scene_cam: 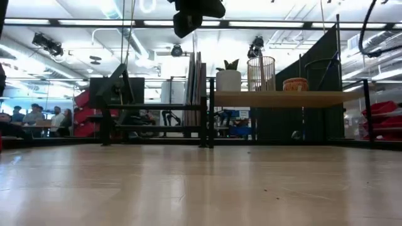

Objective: Stock shelves
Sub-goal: Put the blue tape dispenser under the shelf

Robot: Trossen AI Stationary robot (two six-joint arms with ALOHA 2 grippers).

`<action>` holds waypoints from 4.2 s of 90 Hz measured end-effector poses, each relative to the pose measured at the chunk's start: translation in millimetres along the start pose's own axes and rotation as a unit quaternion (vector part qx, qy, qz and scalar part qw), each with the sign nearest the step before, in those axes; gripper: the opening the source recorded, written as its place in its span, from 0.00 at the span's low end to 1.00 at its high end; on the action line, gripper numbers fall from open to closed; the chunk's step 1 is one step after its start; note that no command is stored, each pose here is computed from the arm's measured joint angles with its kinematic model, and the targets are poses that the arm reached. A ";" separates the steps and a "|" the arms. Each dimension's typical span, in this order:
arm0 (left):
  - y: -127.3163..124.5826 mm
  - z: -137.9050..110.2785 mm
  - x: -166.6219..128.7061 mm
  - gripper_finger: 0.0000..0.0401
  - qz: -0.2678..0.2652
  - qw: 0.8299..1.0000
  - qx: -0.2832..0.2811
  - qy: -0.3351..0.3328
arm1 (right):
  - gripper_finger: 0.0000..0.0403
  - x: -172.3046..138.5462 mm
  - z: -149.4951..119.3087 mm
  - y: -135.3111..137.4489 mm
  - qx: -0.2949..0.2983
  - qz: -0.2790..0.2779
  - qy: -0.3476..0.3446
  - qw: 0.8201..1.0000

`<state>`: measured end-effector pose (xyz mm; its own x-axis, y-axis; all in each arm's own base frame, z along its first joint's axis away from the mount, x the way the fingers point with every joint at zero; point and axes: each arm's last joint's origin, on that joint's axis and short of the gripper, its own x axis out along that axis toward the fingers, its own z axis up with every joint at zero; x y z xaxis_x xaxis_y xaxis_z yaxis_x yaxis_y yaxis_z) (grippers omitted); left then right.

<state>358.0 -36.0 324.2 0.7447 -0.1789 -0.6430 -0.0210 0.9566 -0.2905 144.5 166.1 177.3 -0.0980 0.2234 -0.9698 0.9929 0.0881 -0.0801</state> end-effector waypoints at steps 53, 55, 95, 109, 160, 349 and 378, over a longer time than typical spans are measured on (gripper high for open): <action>0.6 -2.0 0.0 0.00 0.003 1.000 -0.001 0.010 | 0.48 21.4 14.2 -0.6 0.027 -0.009 0.030 0.999; 0.6 -2.1 0.0 0.00 0.003 1.000 -0.001 0.011 | 0.45 21.3 14.1 -0.5 0.027 -0.009 0.031 0.999; -5.8 13.4 -43.4 0.00 0.066 0.997 0.011 0.031 | 0.43 -21.2 3.3 26.3 -0.006 0.054 0.066 0.996; -8.7 21.0 -68.6 0.00 0.103 0.994 0.023 0.028 | 0.43 -45.3 26.5 52.9 -0.012 0.103 0.061 0.993; -7.8 15.8 -95.3 0.00 0.146 0.988 0.044 0.037 | 0.43 -54.6 175.0 140.5 0.002 0.132 -0.029 0.991; -7.7 16.1 -107.9 0.00 0.180 0.980 0.083 0.021 | 0.85 58.5 61.5 157.0 -0.025 0.125 -0.544 0.830; -8.4 15.3 -109.5 0.00 0.180 0.980 0.080 0.021 | 0.42 47.1 65.3 159.2 -0.025 0.118 -0.500 0.858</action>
<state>286.8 -21.0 408.0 0.6800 0.1707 -0.7130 -0.1701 0.9827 0.0731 302.3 127.3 103.8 0.2373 -0.7011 -0.6724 0.9704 0.2029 0.1310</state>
